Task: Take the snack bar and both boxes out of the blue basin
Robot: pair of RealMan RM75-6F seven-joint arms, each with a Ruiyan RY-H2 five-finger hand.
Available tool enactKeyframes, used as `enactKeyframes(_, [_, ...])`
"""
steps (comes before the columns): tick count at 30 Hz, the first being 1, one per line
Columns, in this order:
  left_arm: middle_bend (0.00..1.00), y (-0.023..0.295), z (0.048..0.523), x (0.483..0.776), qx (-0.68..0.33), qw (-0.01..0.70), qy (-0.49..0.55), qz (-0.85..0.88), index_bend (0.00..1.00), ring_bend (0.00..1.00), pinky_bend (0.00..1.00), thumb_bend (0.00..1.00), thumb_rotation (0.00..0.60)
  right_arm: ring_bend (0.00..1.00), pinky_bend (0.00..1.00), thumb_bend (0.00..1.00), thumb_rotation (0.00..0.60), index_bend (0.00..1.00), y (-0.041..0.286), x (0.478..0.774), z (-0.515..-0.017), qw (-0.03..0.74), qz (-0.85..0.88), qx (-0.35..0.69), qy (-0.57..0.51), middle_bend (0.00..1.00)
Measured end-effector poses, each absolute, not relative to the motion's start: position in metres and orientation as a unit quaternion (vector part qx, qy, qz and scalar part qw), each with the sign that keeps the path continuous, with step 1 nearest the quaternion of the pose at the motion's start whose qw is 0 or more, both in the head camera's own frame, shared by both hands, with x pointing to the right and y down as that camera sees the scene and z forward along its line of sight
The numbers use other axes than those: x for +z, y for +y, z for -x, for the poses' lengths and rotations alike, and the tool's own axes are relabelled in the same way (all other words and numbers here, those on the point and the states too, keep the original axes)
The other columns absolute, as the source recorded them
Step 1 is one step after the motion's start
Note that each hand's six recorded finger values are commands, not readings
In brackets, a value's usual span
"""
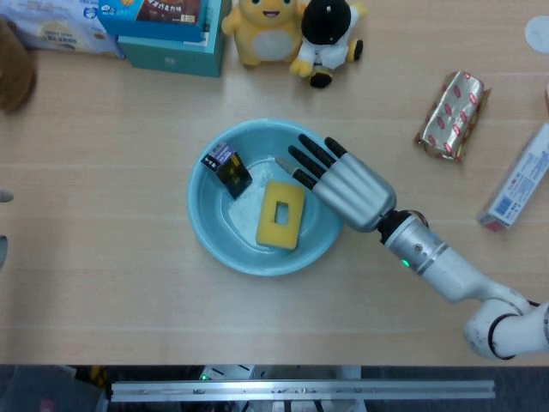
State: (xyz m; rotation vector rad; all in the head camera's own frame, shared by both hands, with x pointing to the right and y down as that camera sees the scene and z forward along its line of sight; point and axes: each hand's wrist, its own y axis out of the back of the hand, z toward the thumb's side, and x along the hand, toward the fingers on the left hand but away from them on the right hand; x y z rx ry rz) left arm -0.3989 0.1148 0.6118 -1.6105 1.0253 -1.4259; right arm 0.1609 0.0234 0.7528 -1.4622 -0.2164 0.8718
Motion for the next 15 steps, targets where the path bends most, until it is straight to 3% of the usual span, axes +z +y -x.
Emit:
enactKeyframes(6, [0.22, 0.105, 0.391, 0.61, -0.544, 0.375, 0.39, 0.642, 0.27, 0.15, 0.15, 0.44, 0.6, 0.04, 0.24, 0.0, 0.6, 0.0, 0.024, 0.735, -0.17, 0.644, 0.654, 0.383, -0.1, 0.12])
enactKeyframes(15, [0.22, 0.082, 0.357, 0.613, -0.506, 0.382, 0.364, 0.682, 0.27, 0.15, 0.15, 0.44, 0.6, 0.04, 0.24, 0.0, 0.6, 0.0, -0.002, 0.67, -0.22, 0.634, 0.641, 0.406, -0.149, 0.12])
